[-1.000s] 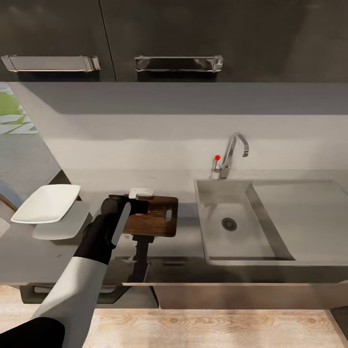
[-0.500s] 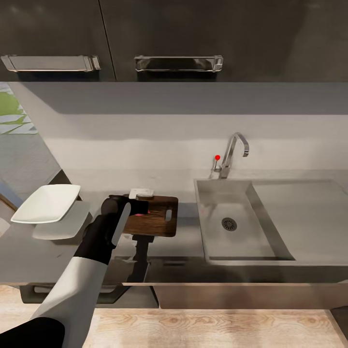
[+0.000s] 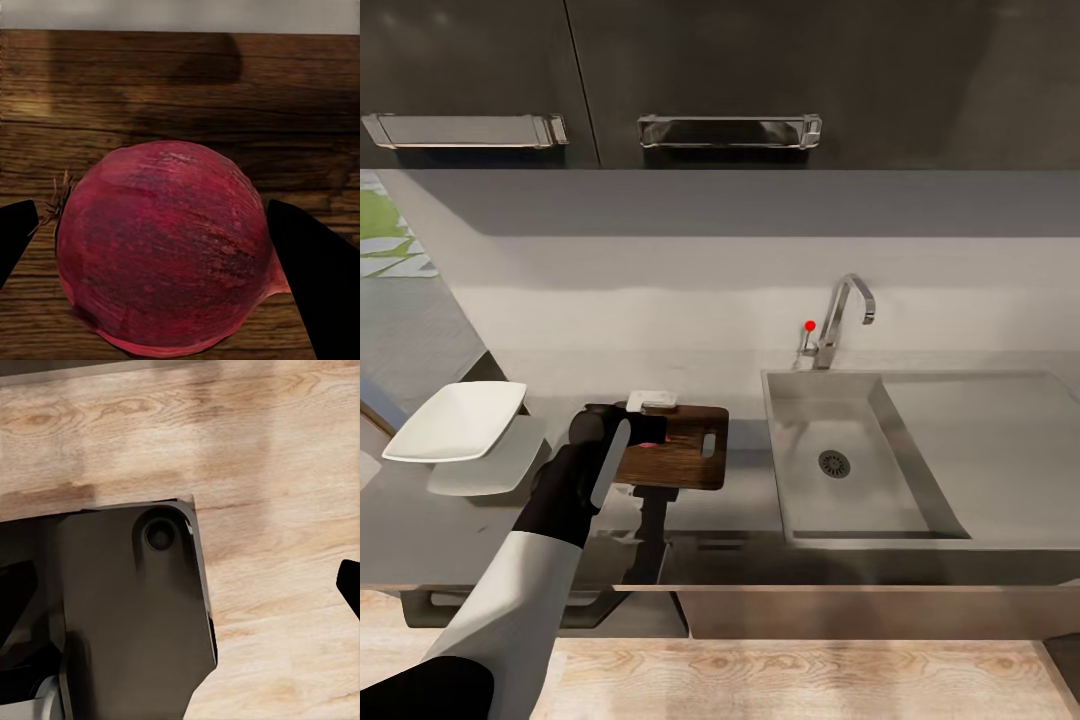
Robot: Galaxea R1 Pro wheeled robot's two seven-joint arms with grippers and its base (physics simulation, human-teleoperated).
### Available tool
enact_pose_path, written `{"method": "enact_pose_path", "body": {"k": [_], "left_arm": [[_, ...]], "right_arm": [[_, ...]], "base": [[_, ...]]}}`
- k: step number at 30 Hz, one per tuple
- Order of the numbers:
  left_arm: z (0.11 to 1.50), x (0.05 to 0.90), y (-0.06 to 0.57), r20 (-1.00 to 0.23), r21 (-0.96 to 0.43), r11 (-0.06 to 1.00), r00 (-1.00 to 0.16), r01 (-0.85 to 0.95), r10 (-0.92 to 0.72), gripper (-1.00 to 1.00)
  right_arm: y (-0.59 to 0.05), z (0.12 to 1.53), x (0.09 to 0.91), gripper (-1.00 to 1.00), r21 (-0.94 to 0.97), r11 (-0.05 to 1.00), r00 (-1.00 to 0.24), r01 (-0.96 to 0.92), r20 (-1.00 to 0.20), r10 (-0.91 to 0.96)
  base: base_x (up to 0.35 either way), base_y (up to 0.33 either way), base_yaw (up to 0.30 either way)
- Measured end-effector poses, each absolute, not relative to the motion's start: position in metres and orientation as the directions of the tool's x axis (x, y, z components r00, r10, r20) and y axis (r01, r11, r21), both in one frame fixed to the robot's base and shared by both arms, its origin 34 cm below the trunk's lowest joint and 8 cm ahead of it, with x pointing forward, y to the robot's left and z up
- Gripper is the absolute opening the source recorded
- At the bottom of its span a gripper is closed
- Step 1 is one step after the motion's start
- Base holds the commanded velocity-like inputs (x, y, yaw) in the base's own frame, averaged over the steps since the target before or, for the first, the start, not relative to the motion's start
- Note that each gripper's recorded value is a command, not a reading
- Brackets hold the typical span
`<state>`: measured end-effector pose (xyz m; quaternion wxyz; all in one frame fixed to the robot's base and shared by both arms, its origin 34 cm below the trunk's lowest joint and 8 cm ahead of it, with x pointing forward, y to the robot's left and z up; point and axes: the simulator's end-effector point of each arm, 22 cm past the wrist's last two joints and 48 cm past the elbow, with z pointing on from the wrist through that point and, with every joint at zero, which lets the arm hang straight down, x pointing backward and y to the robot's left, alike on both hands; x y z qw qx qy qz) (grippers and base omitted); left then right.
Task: In the kitchen, take the Vidalia onion out of the sink, dice it on the chopping board with the paring knife, put the diced onion into the bowl on the countertop, then place both the paring knife and the chopping board into the sink.
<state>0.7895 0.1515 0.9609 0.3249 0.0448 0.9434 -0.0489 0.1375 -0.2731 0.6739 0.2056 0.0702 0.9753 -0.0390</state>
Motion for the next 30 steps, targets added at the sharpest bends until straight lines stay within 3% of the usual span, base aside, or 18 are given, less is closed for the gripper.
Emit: {"method": "enact_pose_path", "body": {"k": [26, 27, 30], "left_arm": [[0.9611, 0.7896, 0.1514, -0.618, -0.062, 0.991, -0.784, 0.117, 0.054, -1.00], [0.9615, 0.7898, 0.1514, -0.619, -0.062, 0.991, -0.783, 0.117, 0.054, 1.00], [0.9624, 0.7903, 0.1516, -0.621, -0.061, 0.991, -0.782, 0.117, 0.054, 1.00]], "right_arm": [[-0.2731, 0.6739, 0.1376, 1.00, -0.047, 0.987, -0.906, 0.153, -0.407, 0.121], [-0.2731, 0.6739, 0.1375, 1.00, -0.047, 0.987, -0.906, 0.153, -0.407, 0.121], [-0.2731, 0.6740, 0.1374, 1.00, -0.047, 0.987, -0.906, 0.153, -0.407, 0.121]], "base": [[0.000, 0.000, 0.000], [0.000, 0.000, 0.000], [0.000, 0.000, 0.000]]}}
